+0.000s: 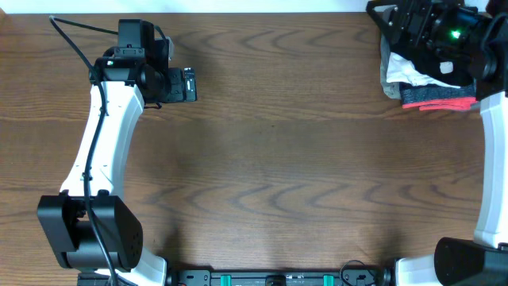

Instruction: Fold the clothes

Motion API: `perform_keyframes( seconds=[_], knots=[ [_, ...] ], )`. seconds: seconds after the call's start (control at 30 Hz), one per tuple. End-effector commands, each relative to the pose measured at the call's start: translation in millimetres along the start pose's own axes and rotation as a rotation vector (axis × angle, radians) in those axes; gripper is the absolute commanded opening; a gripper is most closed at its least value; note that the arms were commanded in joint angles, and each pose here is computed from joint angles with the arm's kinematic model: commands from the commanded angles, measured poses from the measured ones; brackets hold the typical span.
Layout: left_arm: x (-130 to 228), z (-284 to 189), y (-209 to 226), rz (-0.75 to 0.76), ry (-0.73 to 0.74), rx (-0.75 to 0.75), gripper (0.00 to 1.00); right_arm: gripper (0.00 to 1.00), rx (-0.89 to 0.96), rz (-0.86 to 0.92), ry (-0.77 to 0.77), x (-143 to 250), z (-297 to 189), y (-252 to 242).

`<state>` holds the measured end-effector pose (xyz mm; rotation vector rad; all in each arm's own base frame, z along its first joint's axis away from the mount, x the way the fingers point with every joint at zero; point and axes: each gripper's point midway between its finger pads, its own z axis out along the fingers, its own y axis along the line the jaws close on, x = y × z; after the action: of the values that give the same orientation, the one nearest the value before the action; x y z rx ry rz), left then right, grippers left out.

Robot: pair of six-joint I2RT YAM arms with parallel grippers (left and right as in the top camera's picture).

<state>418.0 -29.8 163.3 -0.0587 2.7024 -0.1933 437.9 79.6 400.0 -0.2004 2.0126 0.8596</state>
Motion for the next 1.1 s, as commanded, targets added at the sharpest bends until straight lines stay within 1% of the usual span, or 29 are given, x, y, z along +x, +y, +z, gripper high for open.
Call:
perform_keyframes(
  seconds=[0.0,0.13,0.2,0.47,0.53,0.63,0.77,0.87,0.97,1.07],
  knots=[
    [-3,0,2,0.004,-0.005,-0.009,0.98,0.99,-0.030,0.061,0.023,6,2,5],
    [-3,0,2,0.004,-0.005,-0.009,0.98,0.99,-0.007,0.090,0.049,13,0,-1],
    [-3,0,2,0.004,-0.005,-0.009,0.98,0.99,0.045,0.085,0.040,12,1,-10],
    [-3,0,2,0.004,-0.005,-0.009,0.98,0.99,0.443,0.061,-0.014,7,-3,-73],
    [-3,0,2,0.004,-0.005,-0.009,0.98,0.99,0.522,0.037,-0.039,3,-10,-73],
    [-3,0,2,0.004,-0.005,-0.009,0.98,0.99,0.614,-0.011,-0.092,-4,-24,-60],
    [-3,0,2,0.004,-0.005,-0.009,0.98,0.99,0.644,-0.070,-0.196,-12,-42,-35],
    [-3,0,2,0.004,-0.005,-0.009,0.98,0.99,0.605,-0.104,-0.293,-9,-52,-23],
    [-3,0,2,0.004,-0.005,-0.009,0.98,0.99,0.549,-0.134,-0.369,11,-57,-19],
    [-3,0,2,0.004,-0.005,-0.009,0.98,0.99,0.540,-0.143,-0.401,45,-62,-27]
  ],
)
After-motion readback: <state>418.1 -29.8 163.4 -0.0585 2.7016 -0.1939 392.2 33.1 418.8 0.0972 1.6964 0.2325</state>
